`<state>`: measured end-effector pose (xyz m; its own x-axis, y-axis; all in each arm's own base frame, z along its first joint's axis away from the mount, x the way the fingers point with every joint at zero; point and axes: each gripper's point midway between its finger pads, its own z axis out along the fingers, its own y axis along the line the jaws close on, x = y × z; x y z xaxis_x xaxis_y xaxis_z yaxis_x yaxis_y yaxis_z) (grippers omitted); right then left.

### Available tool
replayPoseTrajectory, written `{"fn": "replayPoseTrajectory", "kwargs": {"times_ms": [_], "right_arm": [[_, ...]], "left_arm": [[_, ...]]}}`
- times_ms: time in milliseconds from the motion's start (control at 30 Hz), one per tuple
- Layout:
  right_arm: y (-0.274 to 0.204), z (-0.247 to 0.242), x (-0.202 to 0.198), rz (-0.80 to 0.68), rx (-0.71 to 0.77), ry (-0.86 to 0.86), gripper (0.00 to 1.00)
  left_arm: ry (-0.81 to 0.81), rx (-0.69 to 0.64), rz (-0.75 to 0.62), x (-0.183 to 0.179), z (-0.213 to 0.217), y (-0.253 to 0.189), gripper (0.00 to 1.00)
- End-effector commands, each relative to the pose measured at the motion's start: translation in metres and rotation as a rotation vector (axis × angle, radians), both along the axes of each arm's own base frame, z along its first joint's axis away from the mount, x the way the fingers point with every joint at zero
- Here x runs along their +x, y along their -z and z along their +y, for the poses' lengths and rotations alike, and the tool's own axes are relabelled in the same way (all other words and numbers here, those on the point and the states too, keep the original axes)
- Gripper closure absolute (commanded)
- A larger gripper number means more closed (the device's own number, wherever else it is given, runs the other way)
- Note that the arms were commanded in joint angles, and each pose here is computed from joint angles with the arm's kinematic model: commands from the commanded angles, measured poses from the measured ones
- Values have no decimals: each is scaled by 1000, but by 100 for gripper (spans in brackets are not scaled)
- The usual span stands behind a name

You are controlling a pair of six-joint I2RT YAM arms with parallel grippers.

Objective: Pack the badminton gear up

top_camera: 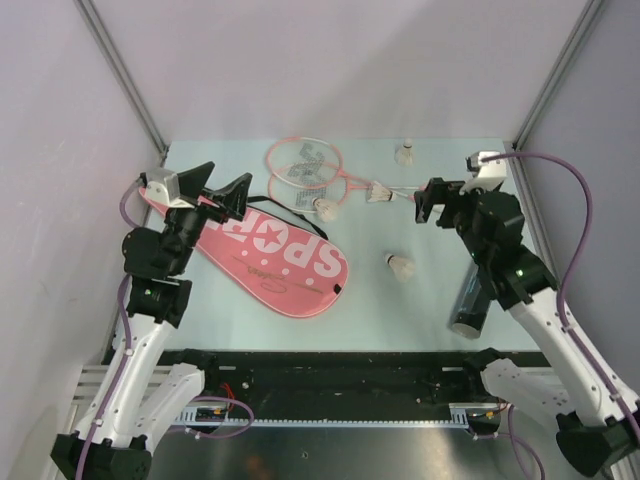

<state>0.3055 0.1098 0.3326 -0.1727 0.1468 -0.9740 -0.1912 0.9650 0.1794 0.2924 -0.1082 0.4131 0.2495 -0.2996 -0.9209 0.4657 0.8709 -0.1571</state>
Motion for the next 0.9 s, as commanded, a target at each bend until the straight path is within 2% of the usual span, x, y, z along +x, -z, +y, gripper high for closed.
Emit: {"fn": "replayPoseTrajectory", "kwargs": {"times_ms": [0,167,233,367,500,600,733,867], "right_arm": [[20,-23,22,83,-59,183,0],[45,-30,38,178,-68,267,0],[54,-38,42,211,-18,317,0],[89,-77,42,376,124,400,0],[136,-160,25,508,254,700,0],[176,-178,10,629,349,742,0],[215,-199,1,696,320,821,0],[246,-198,9,742,322,799,2]], "left_arm": [[31,26,-121,-11,-4,-30,6],[57,28,-108,-9,-9,-28,6],[68,28,-94,-6,-11,-26,6],[143,30,-67,-4,-25,-24,6],[205,35,-29,0,-38,-16,7],[255,33,-16,-3,-46,-17,7],[296,29,-5,-5,-52,-17,7],[327,34,4,-6,-59,-15,7]]}}
